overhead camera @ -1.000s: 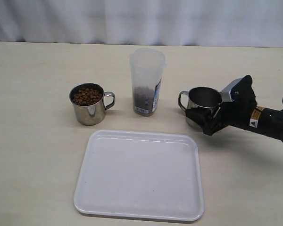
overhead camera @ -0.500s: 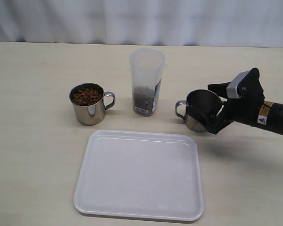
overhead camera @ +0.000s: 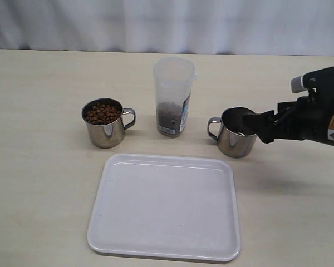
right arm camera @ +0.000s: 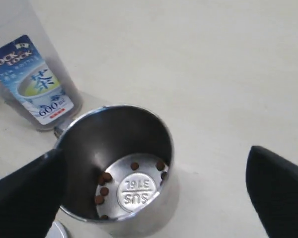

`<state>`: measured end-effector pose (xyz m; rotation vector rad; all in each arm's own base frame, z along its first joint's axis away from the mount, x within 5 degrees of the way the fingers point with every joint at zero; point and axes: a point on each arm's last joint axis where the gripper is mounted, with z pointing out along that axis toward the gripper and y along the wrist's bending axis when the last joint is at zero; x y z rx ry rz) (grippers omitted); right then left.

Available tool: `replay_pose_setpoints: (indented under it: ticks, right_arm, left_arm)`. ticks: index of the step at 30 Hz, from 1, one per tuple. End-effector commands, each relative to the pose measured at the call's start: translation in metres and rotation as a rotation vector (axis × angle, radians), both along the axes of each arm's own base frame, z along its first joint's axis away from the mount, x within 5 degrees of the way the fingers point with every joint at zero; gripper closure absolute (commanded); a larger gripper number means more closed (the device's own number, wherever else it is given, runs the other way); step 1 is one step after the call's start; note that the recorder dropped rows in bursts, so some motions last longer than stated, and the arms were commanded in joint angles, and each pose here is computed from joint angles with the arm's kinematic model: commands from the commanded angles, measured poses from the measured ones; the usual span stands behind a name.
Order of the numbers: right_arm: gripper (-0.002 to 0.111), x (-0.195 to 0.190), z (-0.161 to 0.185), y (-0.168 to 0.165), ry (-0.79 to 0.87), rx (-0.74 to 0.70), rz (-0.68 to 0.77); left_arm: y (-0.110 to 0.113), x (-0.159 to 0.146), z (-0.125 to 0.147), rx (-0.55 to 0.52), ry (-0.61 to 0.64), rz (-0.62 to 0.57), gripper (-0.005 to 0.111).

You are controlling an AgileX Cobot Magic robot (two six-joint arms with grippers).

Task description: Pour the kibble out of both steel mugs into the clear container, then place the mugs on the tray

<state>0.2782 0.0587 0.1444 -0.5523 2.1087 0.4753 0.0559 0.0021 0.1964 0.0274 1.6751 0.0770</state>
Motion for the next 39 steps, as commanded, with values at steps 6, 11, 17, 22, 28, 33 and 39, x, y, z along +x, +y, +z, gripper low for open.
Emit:
replay_pose_setpoints:
  ticks: [6, 11, 17, 22, 28, 33, 39]
  right_arm:
    - [0.104, -0.064, 0.029, -0.014, -0.016, 0.009, -0.158]
    - [0.104, -0.11, 0.037, -0.03, -0.167, 0.004, -0.326]
    - [0.104, -0.158, 0.042, -0.044, -0.355, 0.073, -0.48]
    - [0.104, -0.174, 0.045, -0.049, -0.336, 0.062, -0.527]
    - [0.104, -0.187, 0.045, -0.052, -0.319, 0.058, -0.566]
    - [0.104, -0.201, 0.049, -0.055, -0.371, 0.078, -0.594]
    - [0.104, -0.217, 0.056, -0.058, -0.491, 0.127, -0.61]
  left_arm:
    - [-0.001, 0.0, 0.0, -0.006, -0.003, -0.01, 0.107]
    - [-0.001, 0.0, 0.0, -0.006, -0.003, -0.01, 0.107]
    - [-0.001, 0.0, 0.0, -0.006, -0.003, -0.01, 0.107]
    - [-0.001, 0.0, 0.0, -0.006, -0.003, -0.01, 0.107]
    - [-0.001, 0.0, 0.0, -0.005, -0.011, -0.01, 0.107]
    - [-0.001, 0.0, 0.0, -0.005, -0.011, -0.01, 0.107]
    - [-0.001, 0.0, 0.0, -0.005, -0.011, -0.01, 0.107]
